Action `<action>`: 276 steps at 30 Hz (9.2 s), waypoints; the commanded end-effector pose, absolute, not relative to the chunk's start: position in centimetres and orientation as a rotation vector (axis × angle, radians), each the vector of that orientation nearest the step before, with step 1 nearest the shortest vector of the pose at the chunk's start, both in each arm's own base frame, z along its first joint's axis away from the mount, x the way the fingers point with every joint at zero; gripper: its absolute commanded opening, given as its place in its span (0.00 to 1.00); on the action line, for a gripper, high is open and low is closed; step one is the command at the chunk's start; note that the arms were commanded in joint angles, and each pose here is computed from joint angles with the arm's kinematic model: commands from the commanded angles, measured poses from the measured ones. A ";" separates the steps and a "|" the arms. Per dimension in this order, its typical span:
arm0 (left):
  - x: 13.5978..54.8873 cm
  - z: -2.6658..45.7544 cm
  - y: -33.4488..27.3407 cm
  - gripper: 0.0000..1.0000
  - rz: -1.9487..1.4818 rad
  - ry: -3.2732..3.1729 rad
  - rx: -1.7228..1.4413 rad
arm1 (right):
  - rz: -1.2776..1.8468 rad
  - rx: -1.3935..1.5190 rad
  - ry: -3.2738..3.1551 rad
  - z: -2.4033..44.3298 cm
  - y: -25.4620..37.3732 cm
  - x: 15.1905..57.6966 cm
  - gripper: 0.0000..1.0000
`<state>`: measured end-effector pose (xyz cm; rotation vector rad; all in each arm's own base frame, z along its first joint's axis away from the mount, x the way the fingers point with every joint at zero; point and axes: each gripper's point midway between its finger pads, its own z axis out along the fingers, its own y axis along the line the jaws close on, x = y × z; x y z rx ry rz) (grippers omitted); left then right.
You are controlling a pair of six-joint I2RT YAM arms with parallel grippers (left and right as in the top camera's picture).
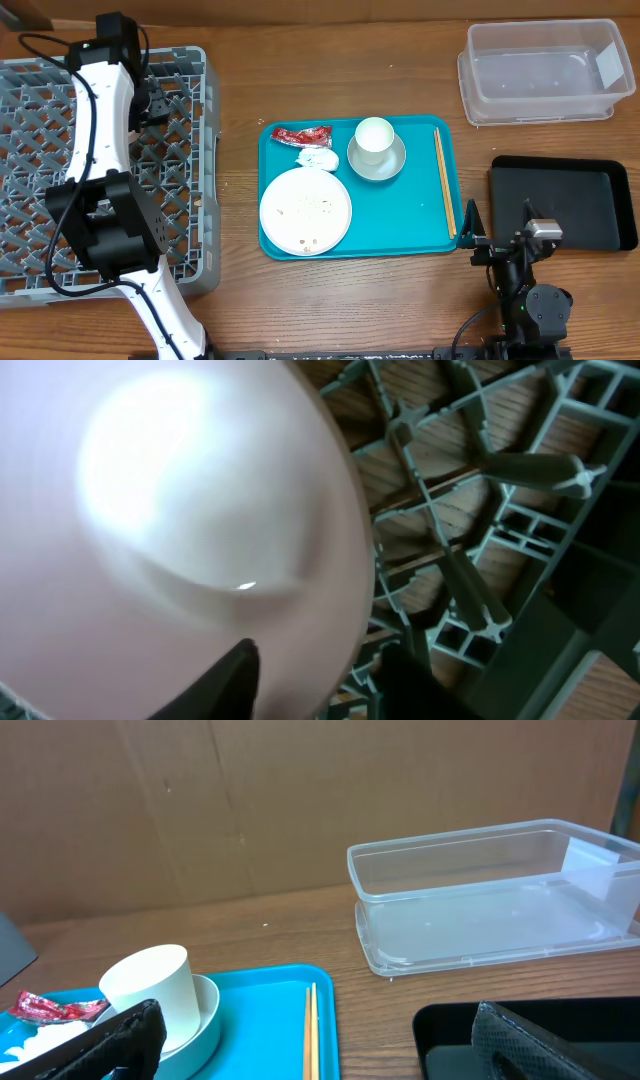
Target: Sort waste into correct bins and load items into the dishwasher
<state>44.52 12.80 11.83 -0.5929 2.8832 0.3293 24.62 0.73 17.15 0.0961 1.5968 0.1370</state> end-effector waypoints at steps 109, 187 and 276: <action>45.6 28.3 9.7 0.04 -1.301 2.206 -0.398 | 0.139 0.100 1.592 17.0 0.7 24.6 1.00; 32.4 19.8 31.7 1.00 -1.132 1.894 -1.163 | 0.139 0.100 1.592 17.0 0.7 24.6 1.00; 38.4 12.7 25.9 0.04 0.101 2.611 -1.281 | 0.139 0.100 1.592 17.0 0.7 24.6 1.00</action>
